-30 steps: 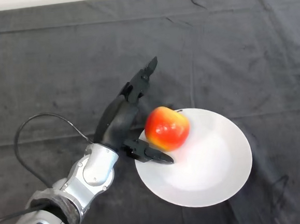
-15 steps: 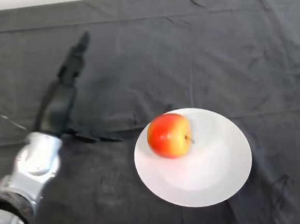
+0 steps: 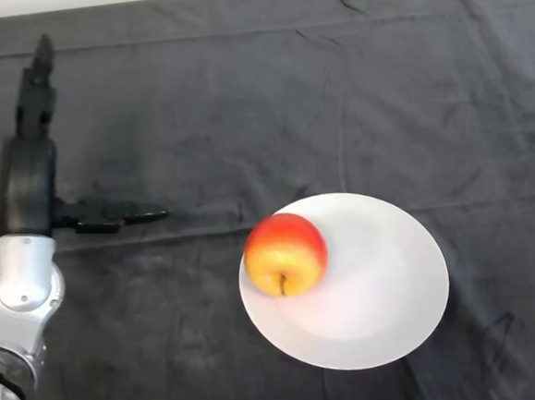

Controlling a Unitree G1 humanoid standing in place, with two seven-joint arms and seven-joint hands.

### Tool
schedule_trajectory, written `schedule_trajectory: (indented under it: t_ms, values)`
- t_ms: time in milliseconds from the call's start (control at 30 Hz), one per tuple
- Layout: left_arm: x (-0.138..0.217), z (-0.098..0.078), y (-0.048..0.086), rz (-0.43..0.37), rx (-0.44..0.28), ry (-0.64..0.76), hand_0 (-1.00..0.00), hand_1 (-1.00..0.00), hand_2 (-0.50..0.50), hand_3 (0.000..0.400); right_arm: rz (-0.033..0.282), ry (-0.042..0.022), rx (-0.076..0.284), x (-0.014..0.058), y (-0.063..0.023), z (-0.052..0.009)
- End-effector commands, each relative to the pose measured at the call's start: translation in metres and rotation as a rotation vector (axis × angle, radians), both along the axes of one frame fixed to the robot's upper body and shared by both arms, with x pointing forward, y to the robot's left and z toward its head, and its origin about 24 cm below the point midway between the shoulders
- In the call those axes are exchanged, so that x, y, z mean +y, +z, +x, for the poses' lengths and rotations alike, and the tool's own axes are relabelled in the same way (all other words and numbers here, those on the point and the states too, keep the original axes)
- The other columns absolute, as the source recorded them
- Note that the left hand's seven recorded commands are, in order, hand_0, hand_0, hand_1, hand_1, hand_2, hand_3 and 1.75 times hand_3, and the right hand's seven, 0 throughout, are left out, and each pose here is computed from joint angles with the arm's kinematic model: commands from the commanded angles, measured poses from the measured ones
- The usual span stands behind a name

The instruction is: Move the apple to the plate

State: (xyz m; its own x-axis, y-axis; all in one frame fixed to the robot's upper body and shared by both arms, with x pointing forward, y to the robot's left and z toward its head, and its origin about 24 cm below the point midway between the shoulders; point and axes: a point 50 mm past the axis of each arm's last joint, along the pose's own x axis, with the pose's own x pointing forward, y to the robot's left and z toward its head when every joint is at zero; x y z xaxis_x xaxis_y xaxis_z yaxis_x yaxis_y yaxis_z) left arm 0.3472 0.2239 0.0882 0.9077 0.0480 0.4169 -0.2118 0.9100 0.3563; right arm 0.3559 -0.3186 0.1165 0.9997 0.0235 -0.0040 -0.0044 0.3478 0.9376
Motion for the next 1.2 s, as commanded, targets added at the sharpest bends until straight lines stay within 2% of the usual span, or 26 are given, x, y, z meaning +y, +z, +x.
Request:
schedule_trajectory:
  t_ms: [33,567,1200]
  values:
    - [0.042,-0.014,-0.010,0.002,0.050,0.154,0.00,0.00,0.00,0.000,0.003,-0.0305,0.031,-0.0096,-0.0106,-0.0091]
    - [0.075,-0.022,-0.007,-0.080,0.031,0.372,0.00,0.00,0.00,0.000,0.003,-0.0305,0.031,-0.0096,-0.0106,-0.0091]
    - [0.140,-0.059,-0.007,-0.210,0.000,0.735,0.00,0.00,0.00,0.000,0.003,-0.0305,0.031,-0.0096,-0.0106,-0.0091]
